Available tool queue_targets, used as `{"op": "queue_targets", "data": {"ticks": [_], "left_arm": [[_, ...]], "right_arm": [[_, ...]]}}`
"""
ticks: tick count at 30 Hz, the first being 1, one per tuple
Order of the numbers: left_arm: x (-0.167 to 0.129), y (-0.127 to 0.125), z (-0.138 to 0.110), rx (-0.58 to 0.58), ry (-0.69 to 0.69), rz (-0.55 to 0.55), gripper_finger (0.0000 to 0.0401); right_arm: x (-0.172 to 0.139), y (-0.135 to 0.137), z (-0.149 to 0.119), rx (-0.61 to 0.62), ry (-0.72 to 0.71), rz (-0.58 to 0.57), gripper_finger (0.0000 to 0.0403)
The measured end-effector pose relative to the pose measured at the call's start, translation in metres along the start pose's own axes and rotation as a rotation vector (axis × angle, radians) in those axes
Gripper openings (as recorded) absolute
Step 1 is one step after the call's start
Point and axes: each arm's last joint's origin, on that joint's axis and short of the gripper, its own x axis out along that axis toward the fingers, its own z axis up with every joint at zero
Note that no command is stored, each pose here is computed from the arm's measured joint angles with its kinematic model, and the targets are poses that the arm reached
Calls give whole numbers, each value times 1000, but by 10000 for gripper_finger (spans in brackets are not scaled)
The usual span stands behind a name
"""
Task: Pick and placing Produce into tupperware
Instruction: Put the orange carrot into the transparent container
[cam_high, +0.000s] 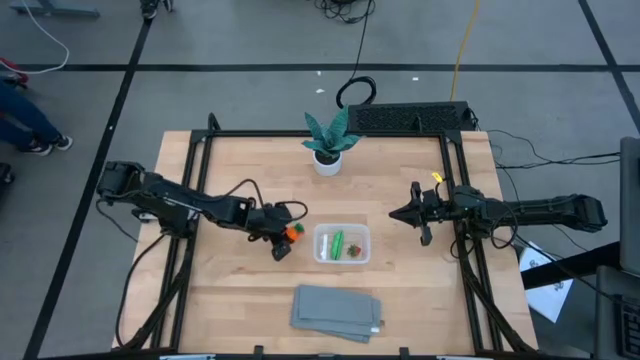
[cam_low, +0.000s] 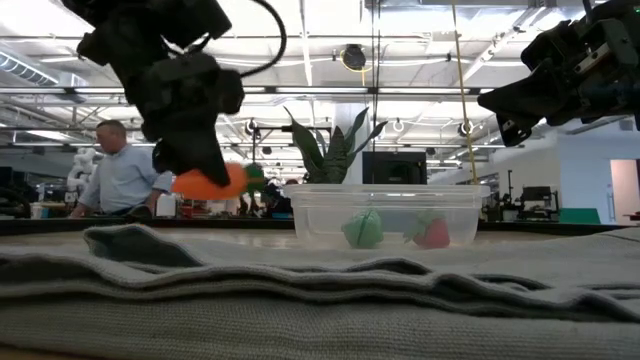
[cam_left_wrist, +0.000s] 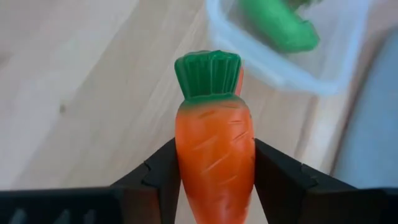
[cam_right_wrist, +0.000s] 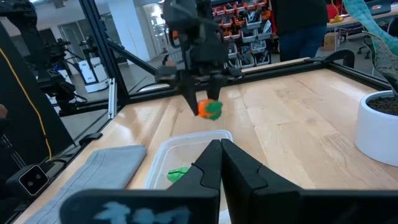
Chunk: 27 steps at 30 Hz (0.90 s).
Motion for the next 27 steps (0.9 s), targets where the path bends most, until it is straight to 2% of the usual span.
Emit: {"op": "queue_targets", "data": {"ticks": [3, 7, 12, 22, 27], "left_arm": [[-10, -2, 9, 75, -81, -45, 170], [-27, -9, 20, 251, -203, -122, 170], [-51, -14, 28, 402, -332, -157, 170], [-92, -13, 33, 536, -500, -121, 170], [-99, -7, 37, 527, -537, -80, 170]], "right_arm": [[0, 0, 0, 0, 0, 0, 0], [0, 0, 0, 0, -3, 1, 0], [0, 0, 1, -1, -7, 1, 0], [0, 0, 1, -1, -7, 1, 0], [0, 0, 1, -1, -8, 2, 0]]}}
